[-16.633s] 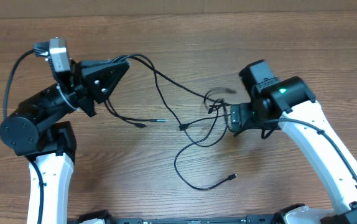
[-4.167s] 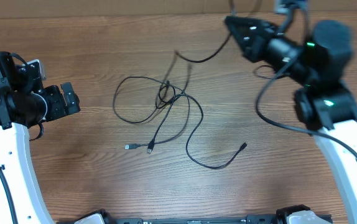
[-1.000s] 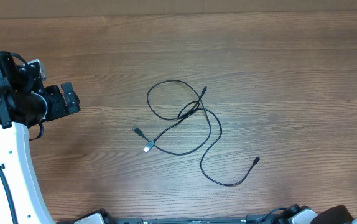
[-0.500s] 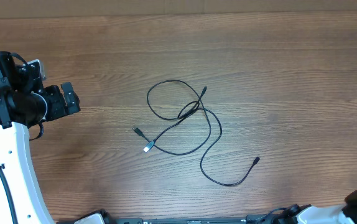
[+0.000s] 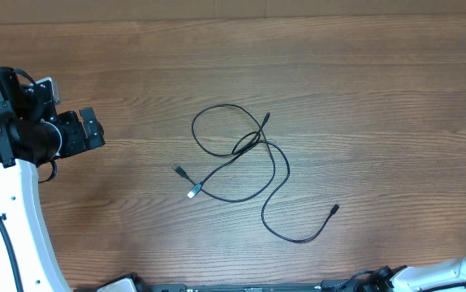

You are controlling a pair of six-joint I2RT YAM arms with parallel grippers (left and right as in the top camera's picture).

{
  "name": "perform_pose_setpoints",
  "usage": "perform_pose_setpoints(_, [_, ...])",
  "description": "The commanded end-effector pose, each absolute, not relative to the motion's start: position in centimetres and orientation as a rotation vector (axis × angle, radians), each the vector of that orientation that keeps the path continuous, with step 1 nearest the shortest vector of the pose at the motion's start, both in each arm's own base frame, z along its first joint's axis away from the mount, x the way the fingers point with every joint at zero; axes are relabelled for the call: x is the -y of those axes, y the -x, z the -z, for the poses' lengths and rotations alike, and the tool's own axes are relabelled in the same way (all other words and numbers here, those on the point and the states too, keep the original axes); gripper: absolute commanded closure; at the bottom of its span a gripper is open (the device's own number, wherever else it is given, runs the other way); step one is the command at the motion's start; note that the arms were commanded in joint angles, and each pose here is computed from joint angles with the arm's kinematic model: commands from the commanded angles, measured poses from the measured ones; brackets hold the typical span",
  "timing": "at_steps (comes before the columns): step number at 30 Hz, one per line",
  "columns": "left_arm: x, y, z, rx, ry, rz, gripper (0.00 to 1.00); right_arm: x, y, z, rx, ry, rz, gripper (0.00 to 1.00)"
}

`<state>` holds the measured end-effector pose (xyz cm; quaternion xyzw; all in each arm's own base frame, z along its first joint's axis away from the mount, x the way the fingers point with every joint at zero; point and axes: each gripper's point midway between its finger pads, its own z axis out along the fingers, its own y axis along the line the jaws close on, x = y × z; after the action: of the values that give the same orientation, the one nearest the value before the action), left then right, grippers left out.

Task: Untangle cables

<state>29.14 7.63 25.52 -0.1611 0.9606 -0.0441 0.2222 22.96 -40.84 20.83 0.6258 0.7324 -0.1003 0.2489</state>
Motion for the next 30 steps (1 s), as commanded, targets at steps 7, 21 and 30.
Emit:
perform_pose_setpoints(7, [-7.6,-29.3,-25.7,-2.651,0.421,0.125,0.0,40.6,-23.2,-20.8,-2.001,-1.694,0.252,0.03])
perform_pose_setpoints(21, [-7.6,-29.3,-25.7,-2.651,0.421,0.125,0.0,29.8,-32.6,-21.8,-2.202,-1.22,-0.452,0.0])
perform_pose_setpoints(30, [-7.6,-29.3,-25.7,-2.651,0.421,0.125,0.0,13.6,-39.5,-20.8,-2.55,-0.748,-0.636,0.0])
